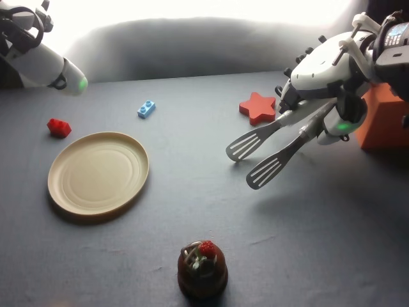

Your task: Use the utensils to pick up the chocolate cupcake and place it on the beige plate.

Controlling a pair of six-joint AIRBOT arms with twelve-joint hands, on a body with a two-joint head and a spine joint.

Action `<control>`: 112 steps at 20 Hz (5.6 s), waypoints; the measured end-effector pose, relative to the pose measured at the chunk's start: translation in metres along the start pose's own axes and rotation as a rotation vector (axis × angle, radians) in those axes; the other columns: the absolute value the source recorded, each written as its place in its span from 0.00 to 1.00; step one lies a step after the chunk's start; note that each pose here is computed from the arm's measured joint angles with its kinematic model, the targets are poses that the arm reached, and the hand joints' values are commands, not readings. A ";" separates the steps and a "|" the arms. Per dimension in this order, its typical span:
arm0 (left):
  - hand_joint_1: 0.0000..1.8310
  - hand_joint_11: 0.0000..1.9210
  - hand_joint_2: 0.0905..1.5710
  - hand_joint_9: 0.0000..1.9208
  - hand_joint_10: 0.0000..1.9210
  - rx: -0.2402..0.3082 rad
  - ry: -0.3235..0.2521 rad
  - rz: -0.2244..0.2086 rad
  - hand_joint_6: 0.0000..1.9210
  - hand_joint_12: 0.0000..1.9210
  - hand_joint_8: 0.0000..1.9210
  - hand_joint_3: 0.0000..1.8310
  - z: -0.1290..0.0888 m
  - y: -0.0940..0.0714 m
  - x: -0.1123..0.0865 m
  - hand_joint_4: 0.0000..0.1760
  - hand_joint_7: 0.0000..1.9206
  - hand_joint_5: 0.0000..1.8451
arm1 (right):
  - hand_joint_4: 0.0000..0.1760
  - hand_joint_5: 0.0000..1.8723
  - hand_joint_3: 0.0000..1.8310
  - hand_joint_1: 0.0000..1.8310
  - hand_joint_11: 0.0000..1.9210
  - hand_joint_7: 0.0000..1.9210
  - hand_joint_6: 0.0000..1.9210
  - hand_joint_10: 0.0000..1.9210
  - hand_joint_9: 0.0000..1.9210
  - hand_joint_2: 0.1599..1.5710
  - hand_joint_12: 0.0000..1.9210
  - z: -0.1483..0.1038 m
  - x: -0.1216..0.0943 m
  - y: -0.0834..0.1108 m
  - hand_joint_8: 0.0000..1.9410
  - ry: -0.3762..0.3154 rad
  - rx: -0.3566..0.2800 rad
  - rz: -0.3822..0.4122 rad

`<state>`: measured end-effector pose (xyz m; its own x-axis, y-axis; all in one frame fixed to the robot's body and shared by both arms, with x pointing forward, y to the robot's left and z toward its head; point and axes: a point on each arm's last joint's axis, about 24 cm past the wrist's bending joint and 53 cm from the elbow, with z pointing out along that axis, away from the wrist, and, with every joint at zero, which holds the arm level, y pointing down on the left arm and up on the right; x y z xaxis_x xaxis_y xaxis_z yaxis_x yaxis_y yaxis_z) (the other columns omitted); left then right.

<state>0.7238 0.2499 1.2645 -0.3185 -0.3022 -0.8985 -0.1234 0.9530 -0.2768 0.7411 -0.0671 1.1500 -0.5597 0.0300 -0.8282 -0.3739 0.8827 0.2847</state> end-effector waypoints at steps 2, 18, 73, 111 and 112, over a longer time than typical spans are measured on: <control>0.15 0.00 0.63 0.10 0.00 0.000 0.000 -0.001 0.00 0.14 0.00 0.00 0.000 0.000 0.000 0.00 0.10 0.08 | 0.00 0.36 0.00 0.62 0.11 0.39 0.01 0.56 0.19 0.72 0.83 0.000 0.000 0.000 0.02 0.000 0.000 0.001; 0.15 0.00 0.64 0.09 0.00 -0.003 0.011 -0.001 0.00 0.15 0.00 0.00 0.002 0.002 0.001 0.00 0.09 0.08 | 0.00 0.40 0.00 0.63 0.10 0.27 0.02 0.63 0.19 0.67 0.87 -0.013 -0.005 0.021 0.37 0.008 -0.031 0.015; 0.16 0.00 0.63 0.09 0.00 -0.006 0.013 0.000 0.00 0.14 0.00 0.00 0.001 0.002 0.000 0.00 0.10 0.09 | 0.00 0.42 0.00 0.65 0.18 0.31 0.00 0.57 0.24 0.65 0.78 -0.062 0.058 0.148 0.33 -0.012 -0.325 -0.225; 0.16 0.00 0.63 0.08 0.00 -0.013 0.012 -0.004 0.00 0.11 0.00 0.00 0.002 0.005 -0.002 0.00 0.09 0.07 | 0.00 0.43 0.00 0.66 0.18 0.33 0.01 0.59 0.24 0.68 0.81 -0.047 0.077 0.162 0.32 -0.100 -0.407 -0.481; 0.17 0.00 0.63 0.09 0.00 -0.012 0.012 -0.004 0.00 0.13 0.00 0.00 0.002 0.005 -0.002 0.00 0.10 0.08 | 0.00 0.42 0.00 0.66 0.20 0.33 0.01 0.60 0.25 0.68 0.81 -0.048 0.077 0.163 0.33 -0.104 -0.410 -0.493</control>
<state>0.7255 0.2551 1.2638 -0.3294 -0.3063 -0.8931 -0.1359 0.9514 -0.2762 0.6015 0.0567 1.1560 -0.1835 -0.2697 -0.9453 -0.8320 0.5547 0.0033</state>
